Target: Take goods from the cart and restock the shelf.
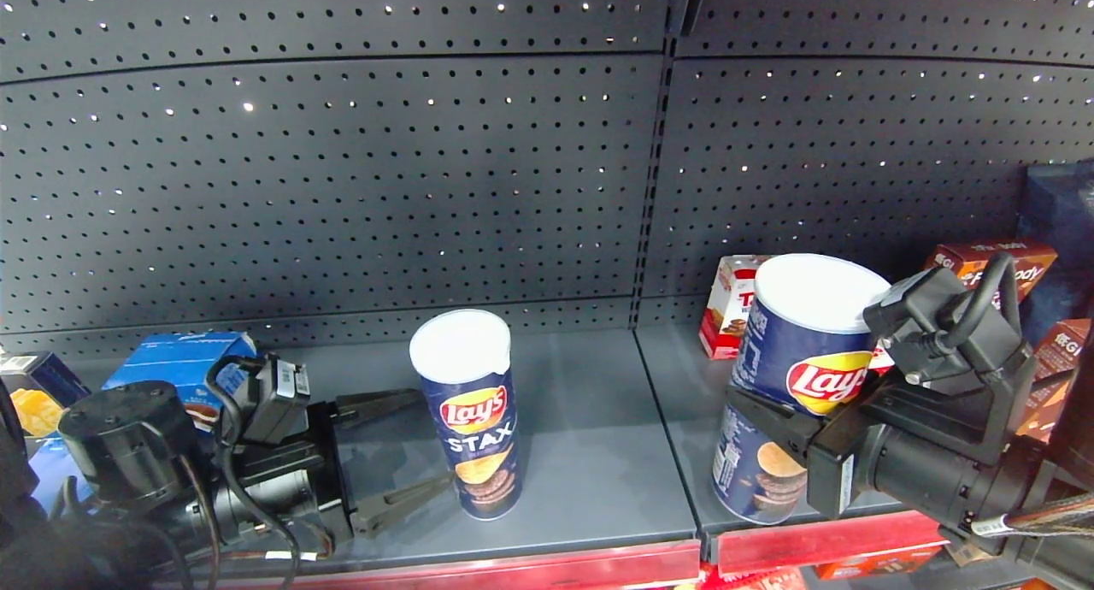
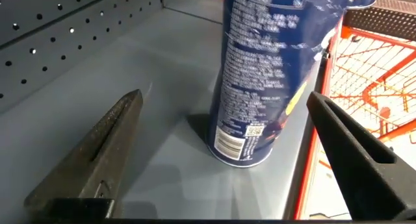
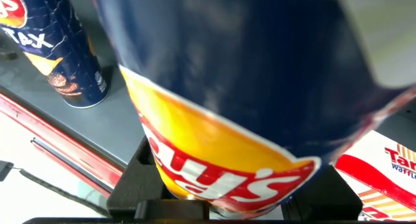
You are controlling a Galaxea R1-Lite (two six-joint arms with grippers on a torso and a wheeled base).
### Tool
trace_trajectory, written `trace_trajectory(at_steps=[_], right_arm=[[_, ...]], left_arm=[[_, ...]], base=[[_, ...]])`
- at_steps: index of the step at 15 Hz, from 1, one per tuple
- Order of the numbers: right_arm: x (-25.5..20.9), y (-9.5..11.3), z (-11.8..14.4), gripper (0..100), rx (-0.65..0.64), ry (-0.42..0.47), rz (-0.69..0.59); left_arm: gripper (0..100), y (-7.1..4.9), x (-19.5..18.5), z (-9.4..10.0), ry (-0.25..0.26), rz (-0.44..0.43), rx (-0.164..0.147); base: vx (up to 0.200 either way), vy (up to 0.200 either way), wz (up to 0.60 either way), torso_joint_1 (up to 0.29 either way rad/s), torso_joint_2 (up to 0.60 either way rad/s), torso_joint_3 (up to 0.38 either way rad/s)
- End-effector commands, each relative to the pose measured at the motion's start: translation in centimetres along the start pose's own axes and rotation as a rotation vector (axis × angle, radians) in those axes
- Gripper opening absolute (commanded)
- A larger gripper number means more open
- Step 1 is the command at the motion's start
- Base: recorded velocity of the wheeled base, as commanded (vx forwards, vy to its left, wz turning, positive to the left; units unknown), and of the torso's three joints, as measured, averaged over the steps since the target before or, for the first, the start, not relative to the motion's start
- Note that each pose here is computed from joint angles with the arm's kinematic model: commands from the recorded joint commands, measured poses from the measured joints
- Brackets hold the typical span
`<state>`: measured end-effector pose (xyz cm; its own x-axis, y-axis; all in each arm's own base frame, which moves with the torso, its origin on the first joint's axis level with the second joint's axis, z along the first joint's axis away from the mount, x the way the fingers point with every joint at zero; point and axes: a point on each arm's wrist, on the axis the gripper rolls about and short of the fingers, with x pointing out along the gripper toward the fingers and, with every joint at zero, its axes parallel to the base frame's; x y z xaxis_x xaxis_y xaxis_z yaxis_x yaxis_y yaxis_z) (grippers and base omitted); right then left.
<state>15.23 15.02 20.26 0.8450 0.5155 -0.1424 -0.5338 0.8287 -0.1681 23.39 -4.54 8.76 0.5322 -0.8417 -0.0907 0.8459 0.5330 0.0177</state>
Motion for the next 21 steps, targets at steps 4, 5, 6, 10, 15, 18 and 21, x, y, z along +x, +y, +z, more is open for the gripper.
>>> trace_trajectory(at_steps=[4, 5, 6, 10, 15, 18, 21], right_arm=[[0.0, 0.0, 0.0, 0, 0.0, -0.002, 0.0], [0.0, 0.0, 0.0, 0, 0.0, -0.002, 0.0], [0.0, 0.0, 0.0, 0, 0.0, -0.002, 0.0], [0.0, 0.0, 0.0, 0, 0.0, 0.0, 0.0], [0.0, 0.0, 0.0, 0, 0.0, -0.002, 0.0], [0.0, 0.0, 0.0, 0, 0.0, 0.0, 0.0], [0.0, -0.1, 0.0, 0, 0.001, -0.001, -0.006]], left_arm=[[100, 0.5, -0.1, -0.1, 0.001, 0.02, -0.002], [100, 0.9, -0.2, -0.2, 0.0, 0.031, -0.002], [100, 1.0, -0.3, -0.2, -0.002, 0.036, 0.0], [100, 1.1, -0.3, -0.3, 0.001, 0.041, -0.004], [100, 1.6, 0.0, -0.1, -0.01, 0.043, 0.01], [100, 1.8, 0.2, -0.3, -0.005, 0.042, 0.004], [100, 1.8, 0.2, -0.3, -0.007, 0.043, 0.006]], base=[[0.0, 0.0, 0.0, 0.0, 0.0, 0.0], [0.0, 0.0, 0.0, 0.0, 0.0, 0.0], [0.0, 0.0, 0.0, 0.0, 0.0, 0.0], [0.0, 0.0, 0.0, 0.0, 0.0, 0.0], [0.0, 0.0, 0.0, 0.0, 0.0, 0.0], [0.0, 0.0, 0.0, 0.0, 0.0, 0.0], [0.0, 0.0, 0.0, 0.0, 0.0, 0.0]])
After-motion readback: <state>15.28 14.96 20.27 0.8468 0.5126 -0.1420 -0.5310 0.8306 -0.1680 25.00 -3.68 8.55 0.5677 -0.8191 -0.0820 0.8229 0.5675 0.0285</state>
